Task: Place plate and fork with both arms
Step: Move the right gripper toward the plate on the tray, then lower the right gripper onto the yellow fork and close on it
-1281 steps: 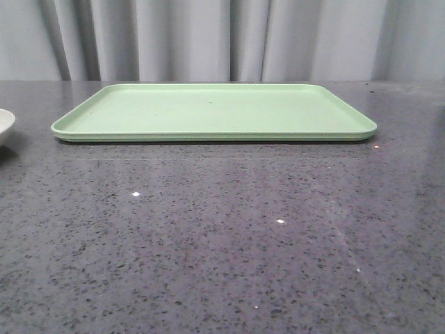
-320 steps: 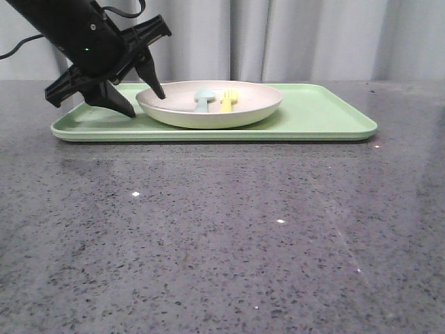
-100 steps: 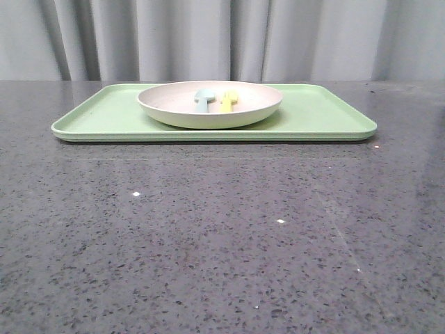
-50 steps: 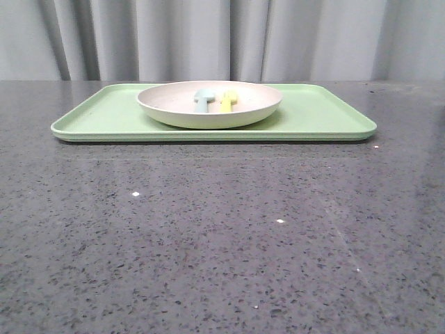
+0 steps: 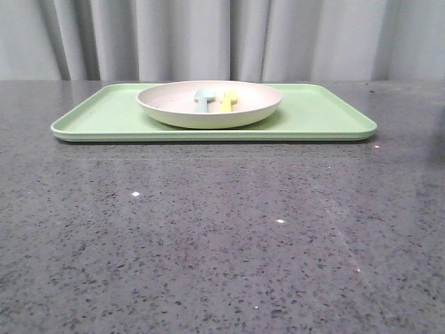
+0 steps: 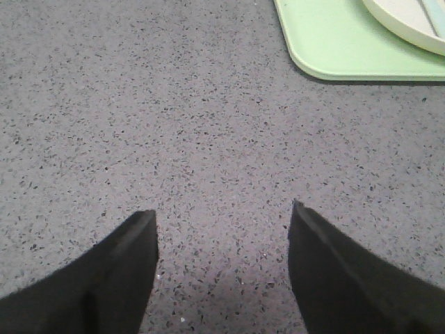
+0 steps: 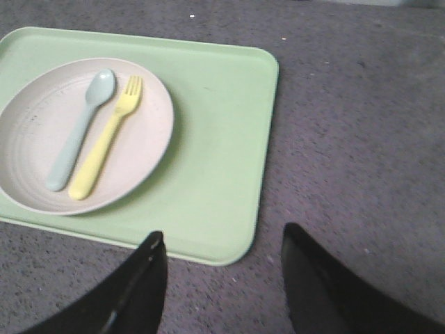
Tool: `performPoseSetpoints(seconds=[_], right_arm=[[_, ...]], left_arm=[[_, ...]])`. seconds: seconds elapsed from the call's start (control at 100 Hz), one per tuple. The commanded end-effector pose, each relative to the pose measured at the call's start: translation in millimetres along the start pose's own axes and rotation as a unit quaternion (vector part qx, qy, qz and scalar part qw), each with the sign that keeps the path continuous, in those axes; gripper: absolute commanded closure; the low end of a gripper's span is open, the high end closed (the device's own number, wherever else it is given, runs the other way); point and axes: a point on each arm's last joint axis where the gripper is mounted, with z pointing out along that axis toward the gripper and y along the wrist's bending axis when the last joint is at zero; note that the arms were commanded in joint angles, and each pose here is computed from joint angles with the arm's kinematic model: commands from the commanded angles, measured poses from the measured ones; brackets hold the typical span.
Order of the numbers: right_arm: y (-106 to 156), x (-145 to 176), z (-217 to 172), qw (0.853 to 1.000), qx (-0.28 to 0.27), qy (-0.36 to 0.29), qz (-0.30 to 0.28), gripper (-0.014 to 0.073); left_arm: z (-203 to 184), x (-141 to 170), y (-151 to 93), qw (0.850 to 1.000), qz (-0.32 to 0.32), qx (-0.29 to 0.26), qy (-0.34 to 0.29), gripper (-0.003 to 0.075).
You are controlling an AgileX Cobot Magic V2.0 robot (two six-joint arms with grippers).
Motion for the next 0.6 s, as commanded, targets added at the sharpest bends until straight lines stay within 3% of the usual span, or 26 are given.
performPoseSetpoints(seconds=[0.0, 0.28, 0.59], right_arm=[[14.9, -29.9, 8.5, 0.999, -0.022, -0.045, -0.017, 0.02], [58.6, -65.7, 74.1, 0.998, -0.061, 0.01, -0.007, 0.02], [95.0, -72.0, 134.6, 0.998, -0.022, 0.061, 0.009, 0.02]], left_arm=[[-4.6, -13.2, -3.7, 0.999, -0.009, 0.016, -0.044, 0.0311], [-4.6, -13.2, -3.7, 0.999, -0.009, 0.016, -0.044, 0.0311], [-4.6, -13.2, -3.7, 0.999, -0.009, 0.016, -0.044, 0.0311]])
